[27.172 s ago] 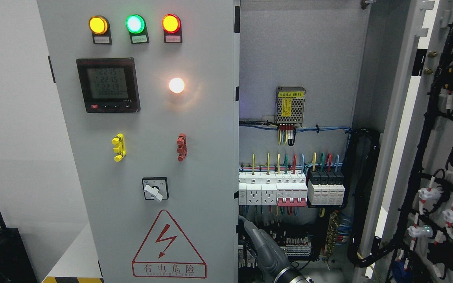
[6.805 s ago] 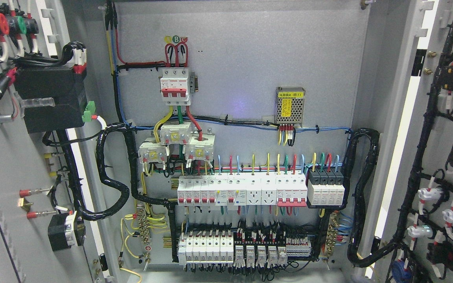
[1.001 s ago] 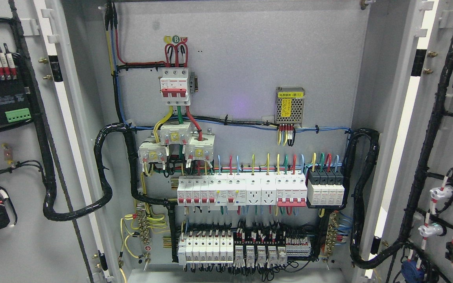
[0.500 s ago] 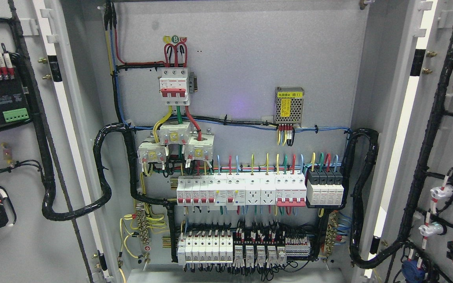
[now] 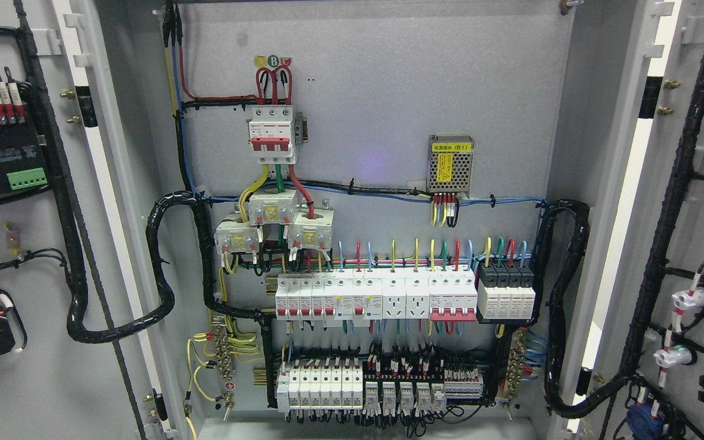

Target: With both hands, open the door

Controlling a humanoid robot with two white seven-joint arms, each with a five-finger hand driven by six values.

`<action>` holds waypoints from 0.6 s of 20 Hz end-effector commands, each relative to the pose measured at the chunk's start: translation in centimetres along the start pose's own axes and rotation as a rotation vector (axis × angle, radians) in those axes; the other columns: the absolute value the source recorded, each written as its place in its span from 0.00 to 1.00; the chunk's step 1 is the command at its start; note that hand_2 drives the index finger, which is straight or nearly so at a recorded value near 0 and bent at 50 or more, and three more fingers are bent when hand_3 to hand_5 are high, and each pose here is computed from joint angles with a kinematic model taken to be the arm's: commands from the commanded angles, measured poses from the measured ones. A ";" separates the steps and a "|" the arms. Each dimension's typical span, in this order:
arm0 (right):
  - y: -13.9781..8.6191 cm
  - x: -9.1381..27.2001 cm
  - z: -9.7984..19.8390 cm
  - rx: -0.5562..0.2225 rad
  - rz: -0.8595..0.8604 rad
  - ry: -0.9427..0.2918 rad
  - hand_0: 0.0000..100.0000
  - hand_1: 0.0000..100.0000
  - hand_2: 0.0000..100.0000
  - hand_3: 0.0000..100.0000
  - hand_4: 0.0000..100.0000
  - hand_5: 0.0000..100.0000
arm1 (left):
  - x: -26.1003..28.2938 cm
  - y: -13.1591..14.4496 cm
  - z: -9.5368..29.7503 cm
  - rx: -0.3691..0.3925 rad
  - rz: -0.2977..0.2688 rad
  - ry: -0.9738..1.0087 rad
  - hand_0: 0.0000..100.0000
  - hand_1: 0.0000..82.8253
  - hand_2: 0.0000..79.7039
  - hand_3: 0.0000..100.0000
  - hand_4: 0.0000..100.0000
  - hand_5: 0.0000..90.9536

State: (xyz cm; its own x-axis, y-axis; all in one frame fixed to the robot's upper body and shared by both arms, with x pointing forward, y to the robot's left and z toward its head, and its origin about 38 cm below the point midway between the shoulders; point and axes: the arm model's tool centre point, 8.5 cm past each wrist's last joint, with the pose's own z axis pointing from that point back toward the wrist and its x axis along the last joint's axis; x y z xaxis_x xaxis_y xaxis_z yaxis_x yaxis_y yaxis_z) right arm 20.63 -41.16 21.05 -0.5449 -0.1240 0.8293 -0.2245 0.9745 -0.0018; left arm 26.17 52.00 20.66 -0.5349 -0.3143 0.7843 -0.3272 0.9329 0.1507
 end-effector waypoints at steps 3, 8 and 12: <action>0.3 0.1 -0.1 0.005 -0.011 -0.010 0.38 0.00 0.00 0.00 0.00 0.00 | 2.5 -3.5 1.6 -0.117 0.032 -0.106 0.00 0.00 0.00 0.00 0.00 0.00; 2.0 -0.3 -0.6 0.059 -0.054 -0.012 0.38 0.00 0.00 0.00 0.00 0.00 | 3.2 -6.2 3.1 -0.188 0.081 -0.154 0.00 0.00 0.00 0.00 0.00 0.00; 2.9 -0.8 -1.2 0.090 -0.081 -0.015 0.38 0.00 0.00 0.00 0.00 0.00 | 4.6 -8.4 3.8 -0.248 0.128 -0.198 0.00 0.00 0.00 0.00 0.00 0.00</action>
State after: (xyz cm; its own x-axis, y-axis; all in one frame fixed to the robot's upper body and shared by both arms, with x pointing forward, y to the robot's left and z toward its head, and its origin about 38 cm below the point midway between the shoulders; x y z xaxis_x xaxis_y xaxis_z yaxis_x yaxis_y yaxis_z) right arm 20.82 -39.99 21.14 -0.5472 -0.1552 0.8225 -0.2691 0.9631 0.0027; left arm 23.78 47.24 20.43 -0.6538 -0.3032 0.6933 -0.2130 0.9529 0.2158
